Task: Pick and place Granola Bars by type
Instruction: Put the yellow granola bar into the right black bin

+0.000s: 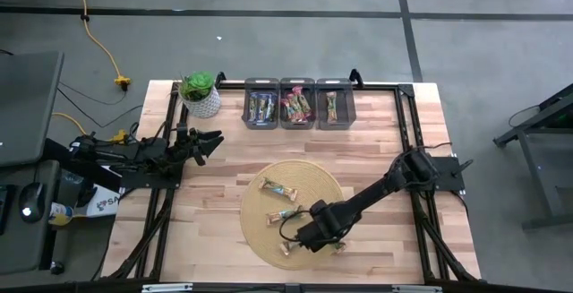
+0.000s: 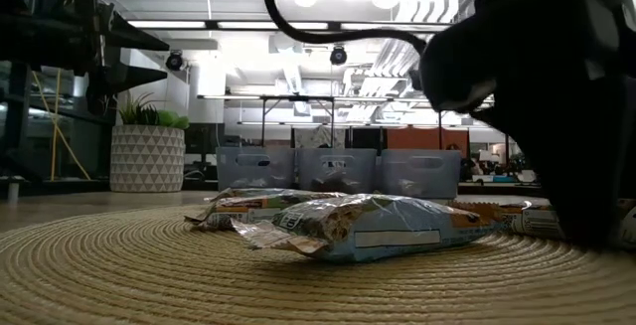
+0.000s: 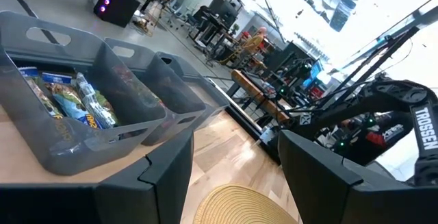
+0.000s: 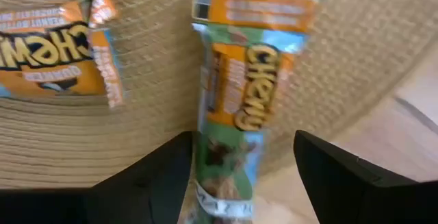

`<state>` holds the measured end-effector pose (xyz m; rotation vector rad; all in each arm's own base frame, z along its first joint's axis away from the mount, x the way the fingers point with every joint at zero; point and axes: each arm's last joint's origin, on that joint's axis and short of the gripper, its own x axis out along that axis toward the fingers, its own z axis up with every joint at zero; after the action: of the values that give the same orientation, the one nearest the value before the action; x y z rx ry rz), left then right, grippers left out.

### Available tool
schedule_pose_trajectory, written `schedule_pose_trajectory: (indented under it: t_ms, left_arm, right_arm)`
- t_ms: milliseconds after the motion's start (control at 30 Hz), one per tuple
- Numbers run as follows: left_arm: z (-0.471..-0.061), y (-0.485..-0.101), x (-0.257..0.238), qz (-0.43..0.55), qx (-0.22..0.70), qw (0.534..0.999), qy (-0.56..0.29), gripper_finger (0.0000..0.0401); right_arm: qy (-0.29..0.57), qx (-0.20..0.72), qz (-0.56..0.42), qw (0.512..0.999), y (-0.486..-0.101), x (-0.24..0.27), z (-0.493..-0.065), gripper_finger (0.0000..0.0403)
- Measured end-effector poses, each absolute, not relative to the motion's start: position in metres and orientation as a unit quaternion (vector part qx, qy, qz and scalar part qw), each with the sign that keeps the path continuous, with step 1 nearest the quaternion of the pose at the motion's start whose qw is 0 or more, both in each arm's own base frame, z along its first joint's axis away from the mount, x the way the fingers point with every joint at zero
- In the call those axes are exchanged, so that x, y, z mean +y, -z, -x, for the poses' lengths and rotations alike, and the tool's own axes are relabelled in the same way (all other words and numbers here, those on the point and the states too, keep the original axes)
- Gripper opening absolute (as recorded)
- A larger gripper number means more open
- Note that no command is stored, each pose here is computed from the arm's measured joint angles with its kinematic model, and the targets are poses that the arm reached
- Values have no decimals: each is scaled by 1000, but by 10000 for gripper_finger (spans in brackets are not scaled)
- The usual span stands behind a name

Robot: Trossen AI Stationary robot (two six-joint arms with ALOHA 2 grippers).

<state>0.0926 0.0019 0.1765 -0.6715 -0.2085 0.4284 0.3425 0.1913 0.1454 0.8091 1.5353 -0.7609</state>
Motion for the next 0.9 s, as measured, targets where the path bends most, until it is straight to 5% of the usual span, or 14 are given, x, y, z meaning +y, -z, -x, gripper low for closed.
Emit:
schedule_pose_trajectory:
  t_ms: [900]
  left_arm:
    - [-93, -176, 2, 326, -101, 917, -208, 211]
  right_arm:
    - [287, 655, -359, 599, -134, 191, -344, 125]
